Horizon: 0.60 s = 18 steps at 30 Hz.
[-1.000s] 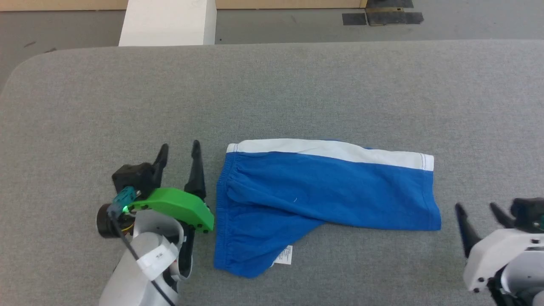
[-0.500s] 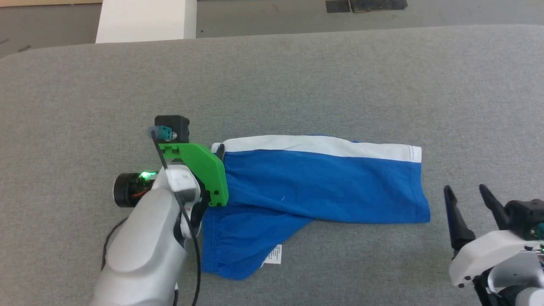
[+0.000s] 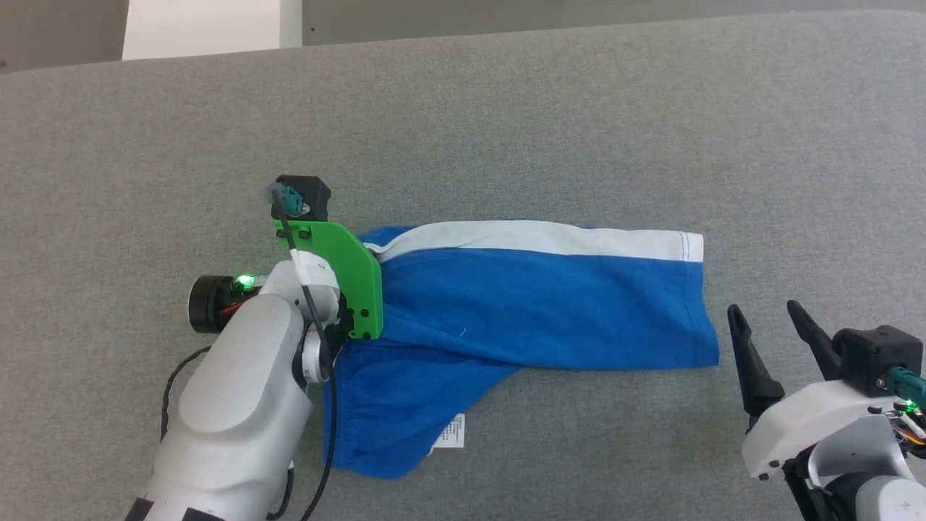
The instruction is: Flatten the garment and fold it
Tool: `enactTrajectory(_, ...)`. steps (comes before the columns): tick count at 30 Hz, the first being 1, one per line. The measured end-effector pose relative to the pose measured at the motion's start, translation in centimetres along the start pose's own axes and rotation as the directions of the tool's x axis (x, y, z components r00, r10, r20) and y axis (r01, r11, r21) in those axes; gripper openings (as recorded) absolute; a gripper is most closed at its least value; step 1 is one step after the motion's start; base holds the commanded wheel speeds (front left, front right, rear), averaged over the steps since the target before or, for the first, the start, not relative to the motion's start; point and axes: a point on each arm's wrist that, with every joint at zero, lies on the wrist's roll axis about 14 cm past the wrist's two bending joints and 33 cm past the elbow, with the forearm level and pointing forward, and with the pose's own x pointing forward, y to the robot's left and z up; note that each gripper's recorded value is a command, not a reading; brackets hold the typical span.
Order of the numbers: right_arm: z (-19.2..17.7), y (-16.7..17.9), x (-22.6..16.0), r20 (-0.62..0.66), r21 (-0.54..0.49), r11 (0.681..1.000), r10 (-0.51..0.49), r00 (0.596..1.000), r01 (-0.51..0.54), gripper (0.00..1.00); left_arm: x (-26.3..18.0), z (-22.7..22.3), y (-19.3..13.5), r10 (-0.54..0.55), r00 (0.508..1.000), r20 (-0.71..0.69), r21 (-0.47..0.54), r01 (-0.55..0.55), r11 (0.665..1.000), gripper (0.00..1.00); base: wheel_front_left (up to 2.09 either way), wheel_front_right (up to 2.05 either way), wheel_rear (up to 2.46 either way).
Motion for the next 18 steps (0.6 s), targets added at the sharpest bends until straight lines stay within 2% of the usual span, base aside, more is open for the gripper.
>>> enactTrajectory(1,0.0,0.1,0.1,-0.001,0.0,1.0,0.003,1.0,-0.003,1.0,0.1,0.1,0.0,0.0,1.0,0.009,0.006,0.0,1.0,0.75,0.0,0.0,0.0)
enactTrajectory(2,0.0,0.1,0.1,-0.001,0.0,1.0,0.004,1.0,-0.004,1.0,0.2,0.2,-0.1,-0.002,1.0,0.017,0.008,0.002,1.0,0.29,0.0,0.0,0.0)
enactTrajectory(3,0.0,0.2,0.2,0.0,0.0,1.0,0.006,1.0,-0.006,1.0,0.2,0.2,-0.2,-0.004,1.0,0.026,0.01,0.003,1.0,0.0,0.0,0.0,0.0)
enactTrajectory(9,0.5,0.8,0.5,0.013,-0.003,1.0,0.023,1.0,-0.023,1.0,-0.1,1.1,-0.9,-0.029,0.995,0.097,0.02,0.027,0.999,0.0,0.0,0.0,0.0)
enactTrajectory(15,3.1,0.9,2.4,0.073,-0.023,0.999,0.025,0.997,-0.024,1.0,-1.0,0.8,-1.5,-0.048,0.986,0.16,0.012,0.047,0.999,0.0,0.0,0.0,0.0)
enactTrajectory(18,2.9,0.3,4.0,0.023,-0.003,1.0,0.009,1.0,-0.009,1.0,-1.2,0.2,-1.6,-0.057,0.984,0.167,0.005,0.057,0.998,0.0,0.0,0.0,0.0)
